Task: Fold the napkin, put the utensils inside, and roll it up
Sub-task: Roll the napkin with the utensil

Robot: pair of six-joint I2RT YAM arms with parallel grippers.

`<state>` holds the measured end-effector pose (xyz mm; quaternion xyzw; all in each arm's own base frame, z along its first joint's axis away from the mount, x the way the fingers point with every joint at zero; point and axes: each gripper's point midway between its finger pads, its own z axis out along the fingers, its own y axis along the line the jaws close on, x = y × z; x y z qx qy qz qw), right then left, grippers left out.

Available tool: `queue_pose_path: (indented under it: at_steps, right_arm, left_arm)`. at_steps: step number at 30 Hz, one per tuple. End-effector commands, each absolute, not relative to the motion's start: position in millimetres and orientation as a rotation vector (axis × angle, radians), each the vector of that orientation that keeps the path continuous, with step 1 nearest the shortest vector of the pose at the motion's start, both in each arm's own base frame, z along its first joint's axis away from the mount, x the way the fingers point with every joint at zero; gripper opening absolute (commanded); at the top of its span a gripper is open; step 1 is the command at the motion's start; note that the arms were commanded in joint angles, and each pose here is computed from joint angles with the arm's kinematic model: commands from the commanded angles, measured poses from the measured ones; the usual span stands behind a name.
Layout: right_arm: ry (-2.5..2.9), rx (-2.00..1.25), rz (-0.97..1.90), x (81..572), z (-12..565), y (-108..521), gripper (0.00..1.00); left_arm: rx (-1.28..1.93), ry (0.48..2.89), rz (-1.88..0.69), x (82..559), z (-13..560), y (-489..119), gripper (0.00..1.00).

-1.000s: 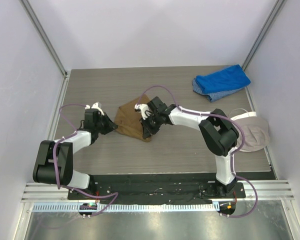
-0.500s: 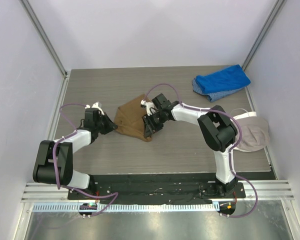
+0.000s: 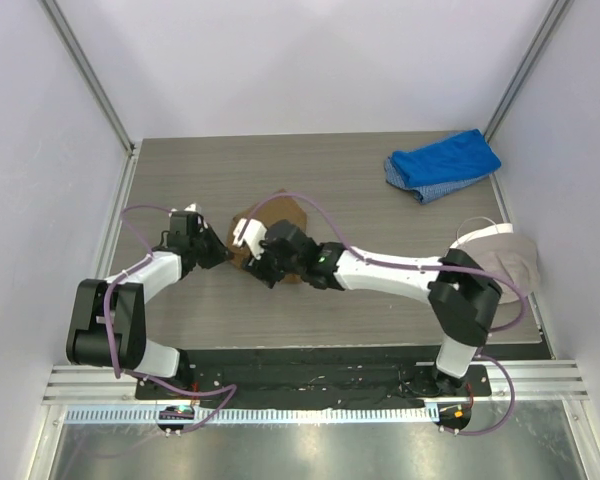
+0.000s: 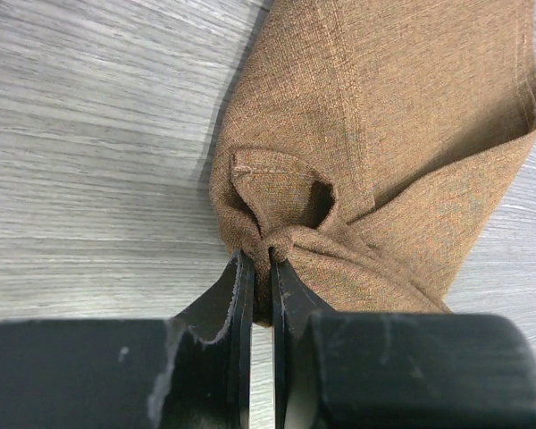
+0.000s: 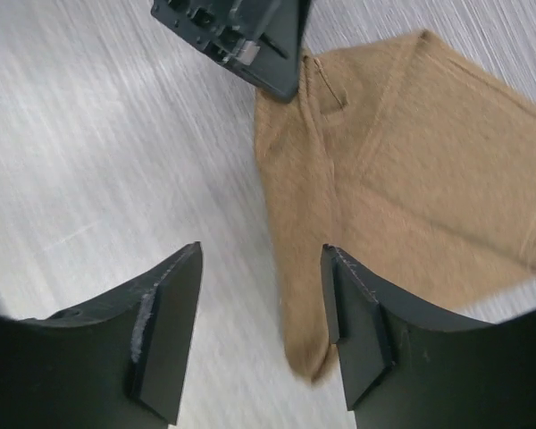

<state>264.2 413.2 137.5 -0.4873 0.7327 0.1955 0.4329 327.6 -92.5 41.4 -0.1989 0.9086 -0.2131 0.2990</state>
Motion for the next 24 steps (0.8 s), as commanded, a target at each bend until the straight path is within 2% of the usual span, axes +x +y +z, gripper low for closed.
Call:
queue_pose_path:
  at_steps: [1, 7, 24]
  right_arm:
    - [1.703, -1.231, 0.335, 291, 120, 431, 0.61]
    - [1.618, -1.334, 0.338, 280, 95, 449, 0.6]
    - [1.639, -1.453, 0.198, 299, 45, 444, 0.58]
  left_arm:
    - [-0.571, 2.471, -0.537, 321, 39, -89, 0.0]
    - [-0.57, 2.488, -0.556, 321, 38, -92, 0.0]
    - [-0.554, 2.494, -0.57, 322, 39, -95, 0.0]
